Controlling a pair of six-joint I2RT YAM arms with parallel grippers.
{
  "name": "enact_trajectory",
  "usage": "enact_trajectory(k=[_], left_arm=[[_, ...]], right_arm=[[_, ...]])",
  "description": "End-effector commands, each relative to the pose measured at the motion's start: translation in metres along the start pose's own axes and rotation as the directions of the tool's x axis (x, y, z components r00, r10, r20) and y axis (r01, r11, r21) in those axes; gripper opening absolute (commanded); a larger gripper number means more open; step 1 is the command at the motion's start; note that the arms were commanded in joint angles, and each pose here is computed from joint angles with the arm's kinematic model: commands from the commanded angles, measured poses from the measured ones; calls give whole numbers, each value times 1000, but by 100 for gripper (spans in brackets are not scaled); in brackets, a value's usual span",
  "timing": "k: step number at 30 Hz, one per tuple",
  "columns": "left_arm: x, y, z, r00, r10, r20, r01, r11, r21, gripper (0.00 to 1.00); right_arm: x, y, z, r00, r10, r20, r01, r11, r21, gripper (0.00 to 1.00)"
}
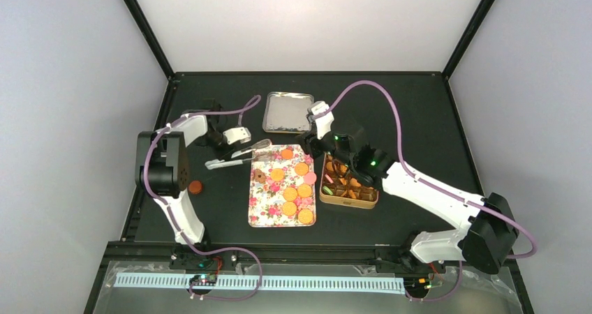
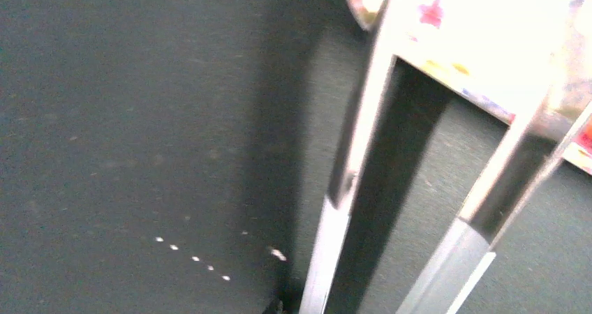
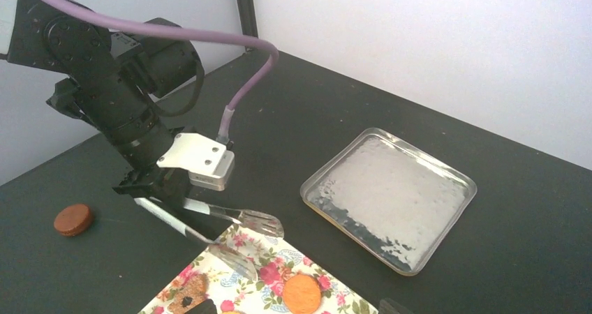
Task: Pack the cookies
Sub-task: Pick up the clamp from the plate.
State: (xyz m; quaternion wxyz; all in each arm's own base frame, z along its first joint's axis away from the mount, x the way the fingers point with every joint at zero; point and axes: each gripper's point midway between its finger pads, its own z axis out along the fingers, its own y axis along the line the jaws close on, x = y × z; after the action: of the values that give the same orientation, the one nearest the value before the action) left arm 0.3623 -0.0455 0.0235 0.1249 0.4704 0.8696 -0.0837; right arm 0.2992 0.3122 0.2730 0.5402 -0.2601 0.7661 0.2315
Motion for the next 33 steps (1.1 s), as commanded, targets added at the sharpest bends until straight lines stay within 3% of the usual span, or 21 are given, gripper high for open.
enact_trajectory(k=[1, 10, 15, 23, 28, 33], left_arm=[[-3, -20, -12, 997, 74, 11, -74, 997, 20, 5], [-30, -53, -51, 975, 208, 84, -208, 978, 2, 1], [-45, -82, -81, 922, 374, 100, -374, 927, -27, 1], [-62, -124, -125, 763, 632, 133, -617, 774, -139, 2], [-68, -137, -133, 719, 683, 126, -664, 729, -165, 1], [-69, -145, -134, 705, 703, 95, -686, 710, -161, 2]], right_arm=[[-9, 5, -9, 1000, 8, 23, -7, 1000, -25, 61], [-8, 6, -13, 1000, -4, 15, 5, 999, -39, 75], [3, 20, -13, 996, -80, -30, 75, 987, -141, 82], [34, 54, -7, 971, -222, -91, 175, 915, -363, 74], [34, 77, -15, 967, -249, -56, 190, 849, -494, 70], [42, 76, -4, 960, -265, -86, 193, 854, -483, 67]])
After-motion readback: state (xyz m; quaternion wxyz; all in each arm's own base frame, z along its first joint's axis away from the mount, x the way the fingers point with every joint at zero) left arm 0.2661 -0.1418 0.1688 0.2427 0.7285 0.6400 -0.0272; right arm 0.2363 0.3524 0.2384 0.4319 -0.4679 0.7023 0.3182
